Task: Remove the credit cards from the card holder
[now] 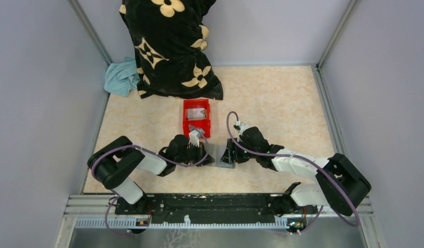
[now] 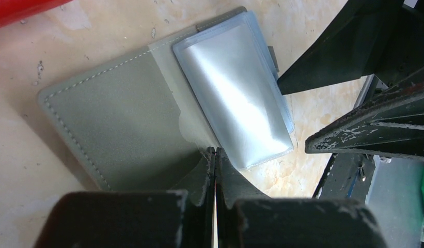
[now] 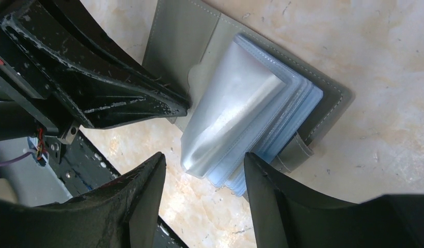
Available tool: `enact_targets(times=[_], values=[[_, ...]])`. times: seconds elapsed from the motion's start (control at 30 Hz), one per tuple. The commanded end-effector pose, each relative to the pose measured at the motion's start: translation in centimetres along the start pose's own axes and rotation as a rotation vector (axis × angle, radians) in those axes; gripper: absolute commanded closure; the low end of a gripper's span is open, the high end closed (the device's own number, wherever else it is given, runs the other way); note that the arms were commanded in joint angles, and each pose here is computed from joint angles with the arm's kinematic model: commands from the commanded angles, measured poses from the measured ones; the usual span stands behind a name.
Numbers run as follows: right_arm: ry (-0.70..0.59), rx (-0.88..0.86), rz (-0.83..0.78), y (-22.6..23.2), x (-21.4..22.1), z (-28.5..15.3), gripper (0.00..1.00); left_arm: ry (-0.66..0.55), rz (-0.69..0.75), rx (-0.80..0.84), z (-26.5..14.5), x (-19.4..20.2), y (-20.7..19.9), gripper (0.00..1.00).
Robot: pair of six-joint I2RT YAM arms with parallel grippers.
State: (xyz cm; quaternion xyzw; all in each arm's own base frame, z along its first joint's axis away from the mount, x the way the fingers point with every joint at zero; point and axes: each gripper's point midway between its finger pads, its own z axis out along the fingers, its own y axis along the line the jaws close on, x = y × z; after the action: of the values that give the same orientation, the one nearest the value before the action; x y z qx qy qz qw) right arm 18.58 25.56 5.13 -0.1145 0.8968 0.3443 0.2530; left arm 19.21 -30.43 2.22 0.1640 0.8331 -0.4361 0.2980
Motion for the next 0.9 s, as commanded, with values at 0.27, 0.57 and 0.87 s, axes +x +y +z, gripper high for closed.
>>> enact_targets(times=[0.27,0.57,0.87], values=[[-0.062,-0.142,-0.024,3.3,-3.3,1.5,0.42,0.005,-0.009,0.002,-0.8,1.4,0.0,1.00],[-0.065,-0.201,-0.039,5.1,-4.3,1.8,0.43,0.016,-0.022,0.020,-0.3,2.0,-0.2,1.00],[-0.019,-0.232,-0.073,7.2,-2.9,3.2,0.43,0.012,-0.020,0.020,-0.5,2.2,-0.2,1.00]])
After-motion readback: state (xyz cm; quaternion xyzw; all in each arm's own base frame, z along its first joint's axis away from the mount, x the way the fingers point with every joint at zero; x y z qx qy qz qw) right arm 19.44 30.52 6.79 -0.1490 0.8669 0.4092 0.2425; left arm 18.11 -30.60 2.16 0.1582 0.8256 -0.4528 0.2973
